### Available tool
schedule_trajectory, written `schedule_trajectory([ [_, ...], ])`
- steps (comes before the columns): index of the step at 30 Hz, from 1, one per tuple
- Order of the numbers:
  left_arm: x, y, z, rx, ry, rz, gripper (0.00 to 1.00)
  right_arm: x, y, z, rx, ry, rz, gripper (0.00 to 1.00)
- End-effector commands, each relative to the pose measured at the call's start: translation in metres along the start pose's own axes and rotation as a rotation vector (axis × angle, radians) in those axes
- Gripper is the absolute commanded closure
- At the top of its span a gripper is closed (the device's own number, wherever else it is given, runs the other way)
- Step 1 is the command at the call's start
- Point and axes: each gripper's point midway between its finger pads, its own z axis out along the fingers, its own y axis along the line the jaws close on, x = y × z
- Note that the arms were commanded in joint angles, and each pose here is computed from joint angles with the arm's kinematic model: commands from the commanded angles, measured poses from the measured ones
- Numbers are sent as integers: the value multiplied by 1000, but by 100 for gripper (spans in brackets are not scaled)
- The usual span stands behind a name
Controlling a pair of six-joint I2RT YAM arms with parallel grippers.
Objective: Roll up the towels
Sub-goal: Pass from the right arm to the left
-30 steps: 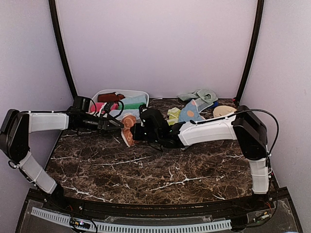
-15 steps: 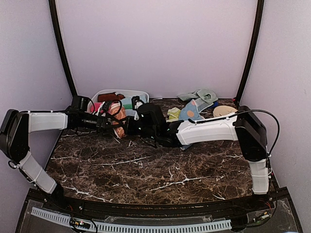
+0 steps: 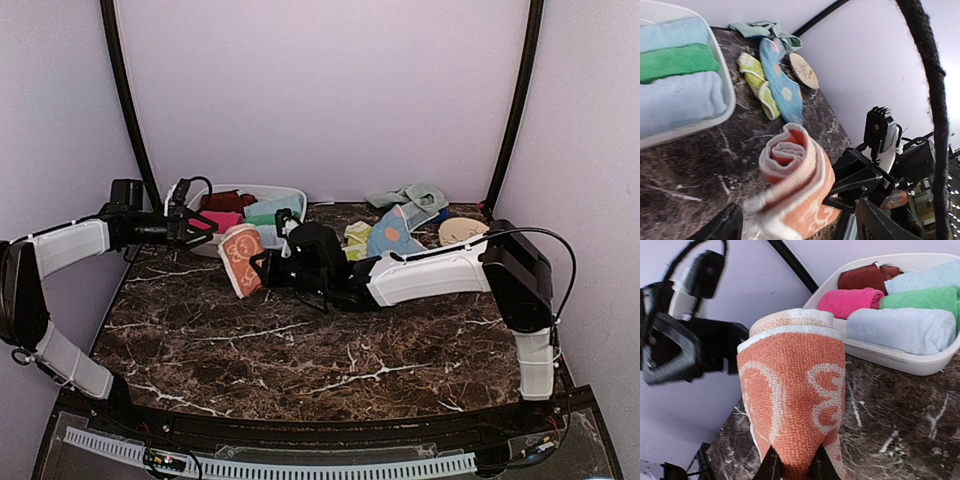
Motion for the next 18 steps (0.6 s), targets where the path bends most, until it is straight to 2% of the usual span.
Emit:
schedule_trajectory([
  [1, 1, 3, -32, -132, -14, 79, 20, -31, -13, -20, 111, -75, -63, 100],
  [4, 9, -7, -35, -112, -8, 92, 16, -39, -22, -20, 183, -101, -92, 100],
  [6, 13, -19, -34, -55, -11, 90, 2, -43, -23, -18, 219, -120, -103, 100],
  [7, 16, -23, -30, -40, -8, 96, 1, -44, -22, -16, 224, -130, -104, 100],
  [12, 27, -36, -4, -3, 55, 110, 2, -49, -3, -4, 226, -193, -112, 100],
  [14, 23, -34, -1, 2, 49, 88, 7, -48, 10, -1, 205, -214, -116, 100],
  [18, 16, -34, 3, 10, 40, 80, 7, -41, 28, 12, 171, -199, -122, 100],
])
